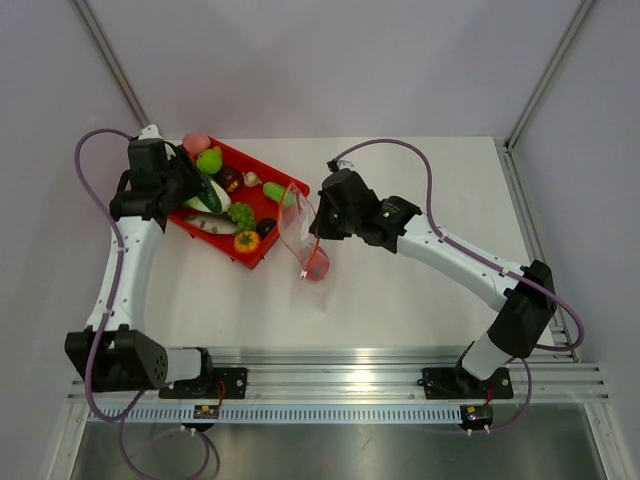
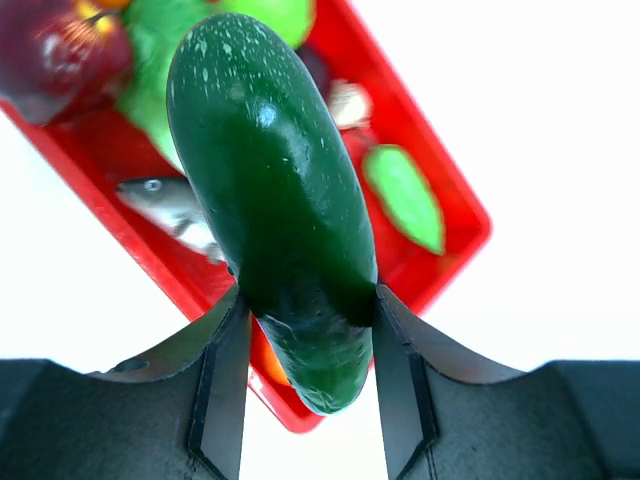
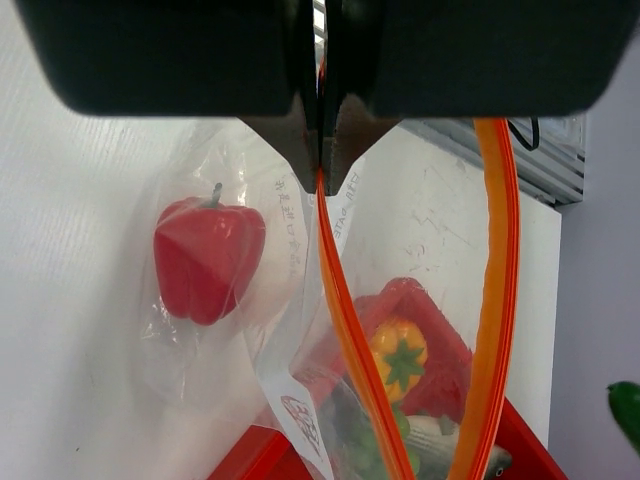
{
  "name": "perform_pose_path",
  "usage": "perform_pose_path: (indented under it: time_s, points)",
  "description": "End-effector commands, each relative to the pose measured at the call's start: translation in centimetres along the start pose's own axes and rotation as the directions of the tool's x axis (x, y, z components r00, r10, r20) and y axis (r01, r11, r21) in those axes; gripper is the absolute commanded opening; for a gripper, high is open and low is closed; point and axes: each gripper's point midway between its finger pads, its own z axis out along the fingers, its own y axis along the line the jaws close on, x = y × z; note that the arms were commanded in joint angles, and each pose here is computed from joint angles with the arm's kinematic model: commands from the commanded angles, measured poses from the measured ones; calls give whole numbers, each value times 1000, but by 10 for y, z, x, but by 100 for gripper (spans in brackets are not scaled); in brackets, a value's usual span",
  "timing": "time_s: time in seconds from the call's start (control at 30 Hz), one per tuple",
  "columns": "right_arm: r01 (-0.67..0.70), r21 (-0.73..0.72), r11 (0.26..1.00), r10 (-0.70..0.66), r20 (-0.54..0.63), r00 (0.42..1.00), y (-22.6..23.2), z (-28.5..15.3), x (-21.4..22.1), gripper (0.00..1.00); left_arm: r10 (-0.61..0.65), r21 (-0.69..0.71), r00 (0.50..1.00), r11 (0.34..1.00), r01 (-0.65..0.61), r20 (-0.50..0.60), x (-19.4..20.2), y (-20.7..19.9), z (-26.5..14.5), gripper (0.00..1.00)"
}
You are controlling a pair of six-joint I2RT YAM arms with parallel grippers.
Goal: Place the food in the zip-top bag and seal the zipper
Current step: Pick up the fake vegetable from the bin.
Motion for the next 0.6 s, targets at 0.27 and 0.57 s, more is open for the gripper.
perform_pose_path:
  time_s: [0.27, 0.57]
  points:
    - [7, -71, 997, -4, 39, 999, 29, 3, -22, 0, 91, 490, 991, 863, -126, 95, 8, -138, -122, 0]
    - [4, -79, 997, 0, 52, 999, 32, -5, -27, 0, 157, 597, 987, 788, -151, 42, 43, -178, -124, 0]
